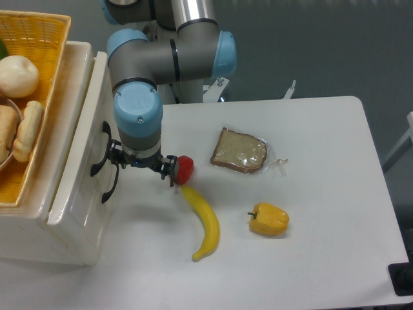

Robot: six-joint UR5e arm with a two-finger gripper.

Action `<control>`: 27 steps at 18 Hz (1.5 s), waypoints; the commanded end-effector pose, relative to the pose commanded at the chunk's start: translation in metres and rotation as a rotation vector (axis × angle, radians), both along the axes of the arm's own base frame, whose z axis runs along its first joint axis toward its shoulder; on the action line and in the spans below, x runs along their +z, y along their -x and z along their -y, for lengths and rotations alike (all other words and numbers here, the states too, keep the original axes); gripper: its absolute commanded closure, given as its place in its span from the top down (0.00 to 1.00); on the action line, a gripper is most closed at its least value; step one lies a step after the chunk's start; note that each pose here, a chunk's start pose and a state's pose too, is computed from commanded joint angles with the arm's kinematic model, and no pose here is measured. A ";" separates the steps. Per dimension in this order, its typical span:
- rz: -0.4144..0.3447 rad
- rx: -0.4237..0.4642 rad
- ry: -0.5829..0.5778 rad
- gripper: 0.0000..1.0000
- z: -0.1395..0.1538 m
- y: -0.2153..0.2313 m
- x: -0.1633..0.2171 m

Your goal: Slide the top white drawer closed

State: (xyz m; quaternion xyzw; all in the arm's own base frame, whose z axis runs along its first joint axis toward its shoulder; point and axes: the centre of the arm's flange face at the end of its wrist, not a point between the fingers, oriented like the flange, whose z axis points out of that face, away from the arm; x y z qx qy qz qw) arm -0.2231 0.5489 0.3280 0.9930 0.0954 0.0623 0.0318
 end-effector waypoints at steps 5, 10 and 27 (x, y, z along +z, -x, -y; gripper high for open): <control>-0.005 0.010 0.001 1.00 0.005 0.013 0.001; -0.106 0.005 0.033 1.00 0.033 0.086 0.015; -0.139 -0.234 0.019 1.00 0.254 0.256 0.081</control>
